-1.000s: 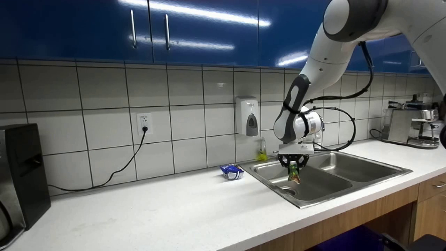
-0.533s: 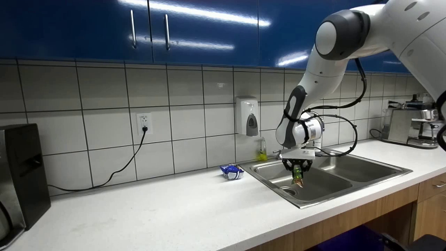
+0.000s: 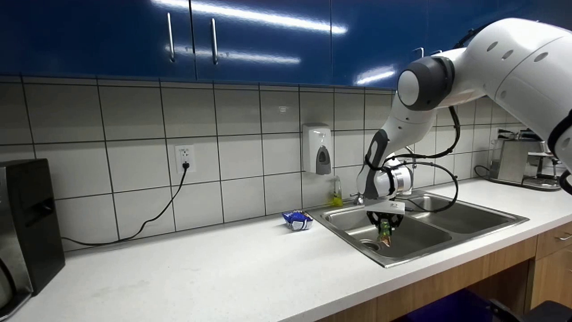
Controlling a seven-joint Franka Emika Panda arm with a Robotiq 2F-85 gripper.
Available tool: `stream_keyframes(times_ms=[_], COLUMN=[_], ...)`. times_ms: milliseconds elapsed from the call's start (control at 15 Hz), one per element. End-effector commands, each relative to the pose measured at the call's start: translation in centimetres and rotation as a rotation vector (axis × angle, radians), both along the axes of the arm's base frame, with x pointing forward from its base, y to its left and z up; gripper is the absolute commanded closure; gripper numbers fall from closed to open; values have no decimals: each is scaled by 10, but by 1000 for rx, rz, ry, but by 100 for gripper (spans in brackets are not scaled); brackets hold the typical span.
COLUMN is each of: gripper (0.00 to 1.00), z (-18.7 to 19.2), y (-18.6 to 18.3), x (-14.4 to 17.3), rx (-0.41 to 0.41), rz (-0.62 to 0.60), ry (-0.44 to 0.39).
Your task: Put the chocolate bar inside the sink
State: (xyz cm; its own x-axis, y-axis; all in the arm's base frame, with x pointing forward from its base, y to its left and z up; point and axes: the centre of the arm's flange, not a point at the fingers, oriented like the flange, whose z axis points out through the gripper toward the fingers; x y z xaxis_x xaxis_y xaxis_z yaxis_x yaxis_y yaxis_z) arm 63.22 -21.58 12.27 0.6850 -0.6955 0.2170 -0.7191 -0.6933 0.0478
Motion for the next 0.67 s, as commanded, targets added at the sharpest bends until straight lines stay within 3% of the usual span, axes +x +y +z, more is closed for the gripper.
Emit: stream_keyframes(times_ms=[0, 600], gripper=[84, 84], z=[-24, -76], y=[-27, -49], x=[23, 31], rx=[32, 54], rz=[-7, -39], ry=[12, 61])
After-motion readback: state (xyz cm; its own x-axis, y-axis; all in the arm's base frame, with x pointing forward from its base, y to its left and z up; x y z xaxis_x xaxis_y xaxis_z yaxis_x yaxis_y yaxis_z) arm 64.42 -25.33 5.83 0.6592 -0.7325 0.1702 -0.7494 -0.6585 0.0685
